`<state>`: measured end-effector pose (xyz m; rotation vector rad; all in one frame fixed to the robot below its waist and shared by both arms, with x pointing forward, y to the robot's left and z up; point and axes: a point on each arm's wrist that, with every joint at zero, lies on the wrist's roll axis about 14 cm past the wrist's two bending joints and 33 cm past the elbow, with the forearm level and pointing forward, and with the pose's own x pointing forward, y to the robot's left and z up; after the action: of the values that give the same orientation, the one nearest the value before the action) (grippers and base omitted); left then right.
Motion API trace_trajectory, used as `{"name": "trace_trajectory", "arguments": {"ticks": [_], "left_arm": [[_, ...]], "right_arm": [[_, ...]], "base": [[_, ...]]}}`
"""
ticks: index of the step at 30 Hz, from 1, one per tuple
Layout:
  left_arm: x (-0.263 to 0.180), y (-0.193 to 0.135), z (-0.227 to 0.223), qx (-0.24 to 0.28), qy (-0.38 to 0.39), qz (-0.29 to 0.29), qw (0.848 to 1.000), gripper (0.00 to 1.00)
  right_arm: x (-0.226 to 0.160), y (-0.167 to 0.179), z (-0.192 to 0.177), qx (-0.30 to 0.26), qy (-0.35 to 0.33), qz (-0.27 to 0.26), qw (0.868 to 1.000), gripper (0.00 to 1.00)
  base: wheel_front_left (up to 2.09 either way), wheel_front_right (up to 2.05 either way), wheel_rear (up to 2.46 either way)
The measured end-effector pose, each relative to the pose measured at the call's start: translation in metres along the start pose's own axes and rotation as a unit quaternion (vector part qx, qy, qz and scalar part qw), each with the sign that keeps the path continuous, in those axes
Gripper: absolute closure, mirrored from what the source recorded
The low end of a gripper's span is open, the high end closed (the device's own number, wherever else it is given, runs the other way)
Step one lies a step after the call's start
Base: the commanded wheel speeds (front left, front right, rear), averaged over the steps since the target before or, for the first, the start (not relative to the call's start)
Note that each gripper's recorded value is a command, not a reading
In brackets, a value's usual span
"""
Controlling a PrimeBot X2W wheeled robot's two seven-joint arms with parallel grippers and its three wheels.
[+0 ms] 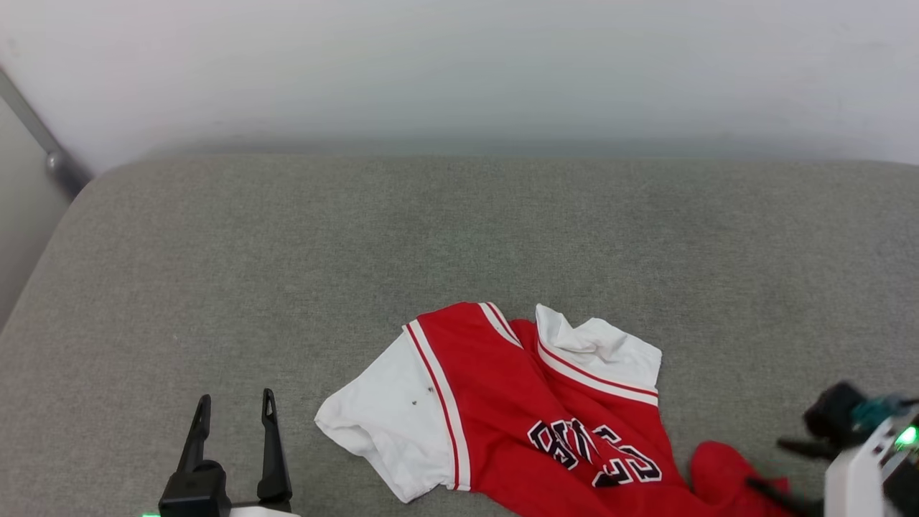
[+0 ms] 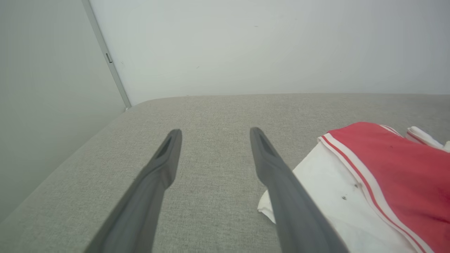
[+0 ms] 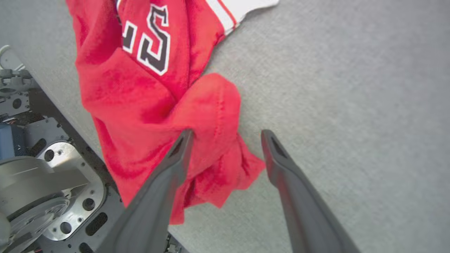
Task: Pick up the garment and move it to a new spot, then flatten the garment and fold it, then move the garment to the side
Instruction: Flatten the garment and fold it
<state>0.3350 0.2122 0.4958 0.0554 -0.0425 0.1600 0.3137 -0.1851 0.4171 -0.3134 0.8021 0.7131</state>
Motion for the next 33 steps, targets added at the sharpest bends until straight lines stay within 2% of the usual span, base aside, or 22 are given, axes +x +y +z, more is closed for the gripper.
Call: {"name": "trace_trajectory", "arguments": {"ticks": [7,10,13,23,30,33], "left_arm": [[-0.005,-0.001,0.002,-0.002,-0.003,0.000,1.000,0.00],[-0.005,-0.001,0.001,-0.001,-0.002,-0.002,1.000,0.00],[-0.002,-0.002,0.002,0.000,-0.004,-0.003,1.000,0.00],[0.016,-0.004,-0.004,-0.001,0.006,0.004,1.000,0.00],[0.035,-0.011,-0.013,-0.001,0.016,-0.002,1.000,0.00],[0.039,-0.008,-0.022,0.002,0.028,0.004,1.000,0.00]], "right_arm": [[-0.045,-0.054,0.089,-0.066,-0.093,-0.091,0.989,0.00],[-0.051,-0.059,0.115,-0.091,-0.098,-0.102,0.986,0.00],[-0.046,-0.058,0.127,-0.123,-0.069,-0.102,0.985,0.00],[0.020,-0.044,0.127,-0.154,0.076,-0.040,0.984,0.00],[0.081,-0.039,0.123,-0.157,0.128,0.006,0.979,0.00],[0.105,-0.025,0.112,-0.164,0.151,0.040,0.974,0.00]], "base": [[0.00,0.00,0.00],[0.00,0.00,0.00],[0.00,0.00,0.00],[0.00,0.00,0.00],[0.00,0.00,0.00],[0.00,0.00,0.00]]}}
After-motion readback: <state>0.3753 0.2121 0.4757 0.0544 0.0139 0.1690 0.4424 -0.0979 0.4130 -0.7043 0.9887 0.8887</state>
